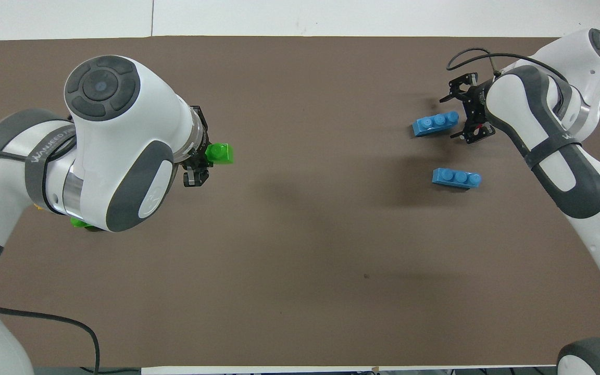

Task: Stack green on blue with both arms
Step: 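Lift the blue brick with the right gripper and carry it toward the table center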

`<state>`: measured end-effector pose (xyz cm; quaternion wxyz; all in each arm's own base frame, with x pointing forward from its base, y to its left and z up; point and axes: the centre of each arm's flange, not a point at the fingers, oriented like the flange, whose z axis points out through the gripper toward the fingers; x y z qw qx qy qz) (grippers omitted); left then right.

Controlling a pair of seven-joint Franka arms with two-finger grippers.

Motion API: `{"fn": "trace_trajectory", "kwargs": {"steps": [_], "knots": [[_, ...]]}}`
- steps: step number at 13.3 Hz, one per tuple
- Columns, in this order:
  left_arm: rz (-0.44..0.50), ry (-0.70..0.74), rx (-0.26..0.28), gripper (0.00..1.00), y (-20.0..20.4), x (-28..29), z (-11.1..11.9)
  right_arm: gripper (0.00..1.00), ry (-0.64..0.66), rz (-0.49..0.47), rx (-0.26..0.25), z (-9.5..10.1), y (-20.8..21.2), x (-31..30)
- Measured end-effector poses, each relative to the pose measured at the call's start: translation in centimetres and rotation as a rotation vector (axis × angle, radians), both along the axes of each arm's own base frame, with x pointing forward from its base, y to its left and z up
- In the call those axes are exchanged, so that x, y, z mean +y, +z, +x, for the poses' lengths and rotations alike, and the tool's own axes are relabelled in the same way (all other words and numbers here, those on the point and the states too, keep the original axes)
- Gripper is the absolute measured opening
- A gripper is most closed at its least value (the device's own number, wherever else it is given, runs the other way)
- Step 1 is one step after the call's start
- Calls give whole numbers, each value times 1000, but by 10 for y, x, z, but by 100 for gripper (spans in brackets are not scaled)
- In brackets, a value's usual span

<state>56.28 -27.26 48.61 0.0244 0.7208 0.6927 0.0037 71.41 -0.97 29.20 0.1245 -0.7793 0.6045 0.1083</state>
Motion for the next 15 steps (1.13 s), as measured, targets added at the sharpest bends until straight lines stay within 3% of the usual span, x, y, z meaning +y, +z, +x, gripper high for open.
{"fn": "trace_trajectory", "kwargs": {"steps": [2,3,4,8,12,15], "knots": [[-1,-1,1,34,0,-4,-2,90,9,-3,-4,-2,-7,1],[-2,-4,1,34,0,-6,-3,81,23,-3,-5,-3,-9,2],[-2,-6,1,34,0,-8,-4,81,44,-2,-10,-4,-10,3],[-2,-7,1,34,0,-8,-4,34,139,4,-31,-5,-8,1],[-2,-7,0,34,0,-8,-4,34,131,15,-15,-5,11,12],[-2,-5,0,34,0,-7,-4,34,29,42,18,-10,69,63]]}}
